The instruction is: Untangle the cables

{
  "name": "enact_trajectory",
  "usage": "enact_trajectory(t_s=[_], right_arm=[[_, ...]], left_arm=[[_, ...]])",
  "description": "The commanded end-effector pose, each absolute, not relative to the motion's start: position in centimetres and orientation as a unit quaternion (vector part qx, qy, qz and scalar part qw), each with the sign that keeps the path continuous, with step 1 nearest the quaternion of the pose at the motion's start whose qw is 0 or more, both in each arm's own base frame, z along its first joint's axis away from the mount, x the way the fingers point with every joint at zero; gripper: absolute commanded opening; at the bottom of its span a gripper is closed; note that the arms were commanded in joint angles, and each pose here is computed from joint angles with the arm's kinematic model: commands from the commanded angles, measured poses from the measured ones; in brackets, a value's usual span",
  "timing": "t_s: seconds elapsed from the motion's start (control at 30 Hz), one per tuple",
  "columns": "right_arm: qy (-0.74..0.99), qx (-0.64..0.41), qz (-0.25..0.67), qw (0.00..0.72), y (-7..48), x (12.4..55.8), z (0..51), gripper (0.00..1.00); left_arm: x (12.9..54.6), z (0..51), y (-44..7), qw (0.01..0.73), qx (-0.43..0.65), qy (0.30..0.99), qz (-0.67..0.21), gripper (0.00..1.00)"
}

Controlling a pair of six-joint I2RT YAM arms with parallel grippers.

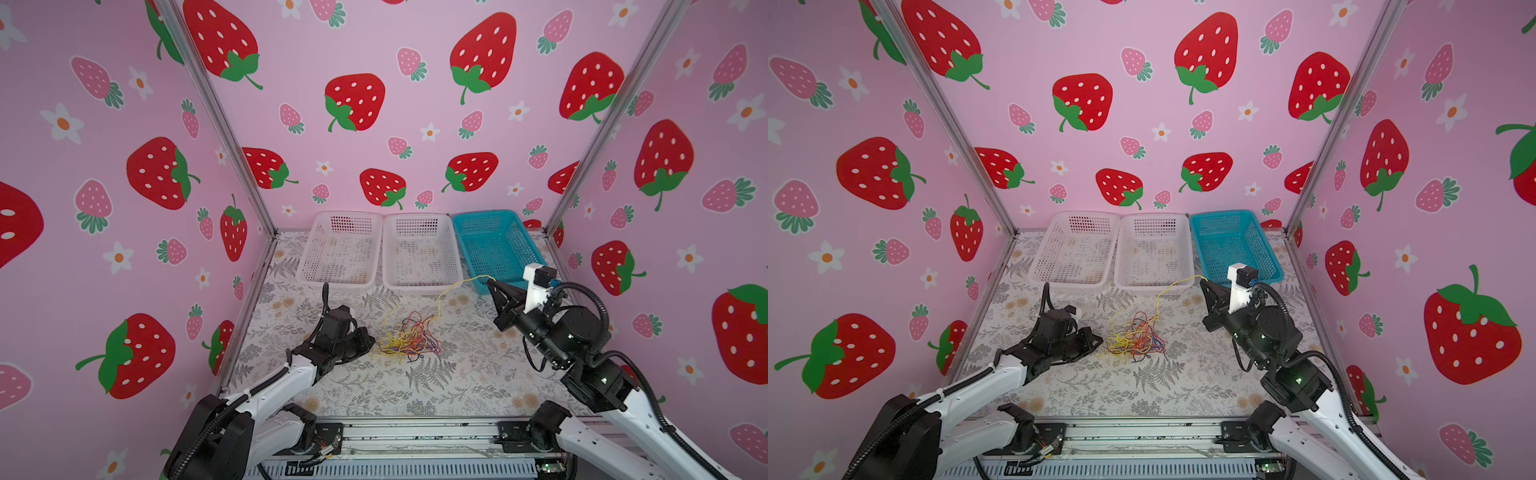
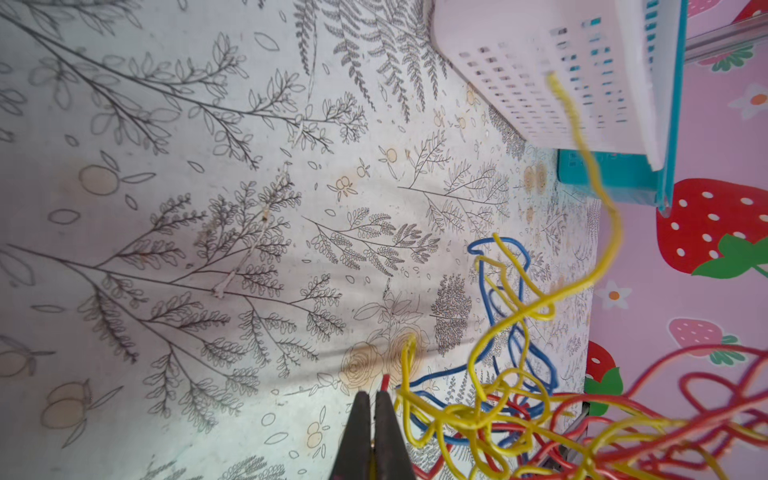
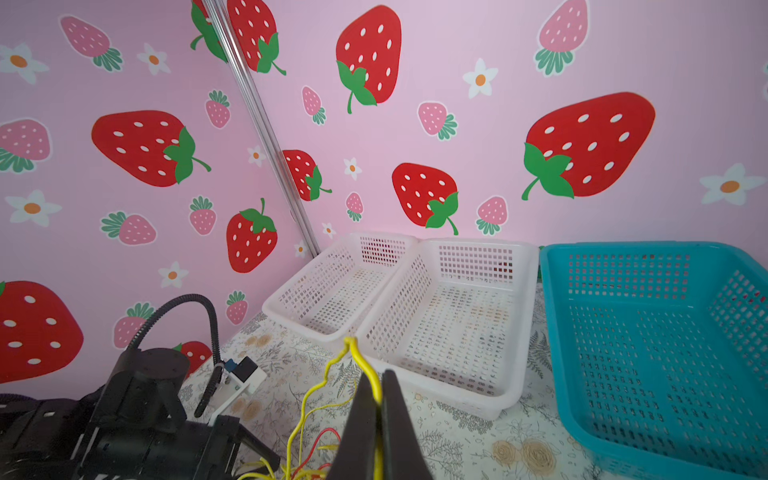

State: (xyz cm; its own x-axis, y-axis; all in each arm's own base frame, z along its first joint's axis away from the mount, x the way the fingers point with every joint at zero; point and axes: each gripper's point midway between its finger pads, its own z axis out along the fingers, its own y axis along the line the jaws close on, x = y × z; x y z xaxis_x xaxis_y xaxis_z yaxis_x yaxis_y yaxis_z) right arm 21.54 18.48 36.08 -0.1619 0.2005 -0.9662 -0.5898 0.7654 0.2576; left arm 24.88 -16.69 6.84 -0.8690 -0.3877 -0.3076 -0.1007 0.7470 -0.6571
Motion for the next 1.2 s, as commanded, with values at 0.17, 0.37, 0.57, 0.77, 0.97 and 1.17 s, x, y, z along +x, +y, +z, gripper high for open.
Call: enact_trajectory(t_s=[0.17,0.37,0.57,0.77,0.97,1.17], right_arm=[[0.707,-0.164,0.320,0.609,19.2,21.1,35.7,0.00],[0.774,-0.184,0.349,0.495,22.4,21.2,26.2,0.00],[0.794,-0.193,0.392,0.423,23.9,19.5,20.0,0.13],[0.806,-0.187,0.377,0.417,23.5,19.7,19.5,0.45],[0.767,-0.212,0.434,0.422,25.9,18.7,21.6,0.56],[0.721,-0.225,0.454,0.471,28.7,19.5,24.4,0.57]], left_arm=[[25.4,6.9,-16.0,0.201,-0.146,0.923,-0.294,0.00],[26.0,9.7,-17.1,0.220,-0.142,0.902,-0.342,0.00],[26.3,13.4,-17.7,0.256,-0.129,0.879,-0.380,0.00],[26.5,15.3,-18.3,0.268,-0.119,0.869,-0.399,0.00],[26.5,16.6,-19.1,0.270,-0.112,0.859,-0.421,0.00],[26.2,16.8,-20.3,0.263,-0.090,0.861,-0.425,0.00]])
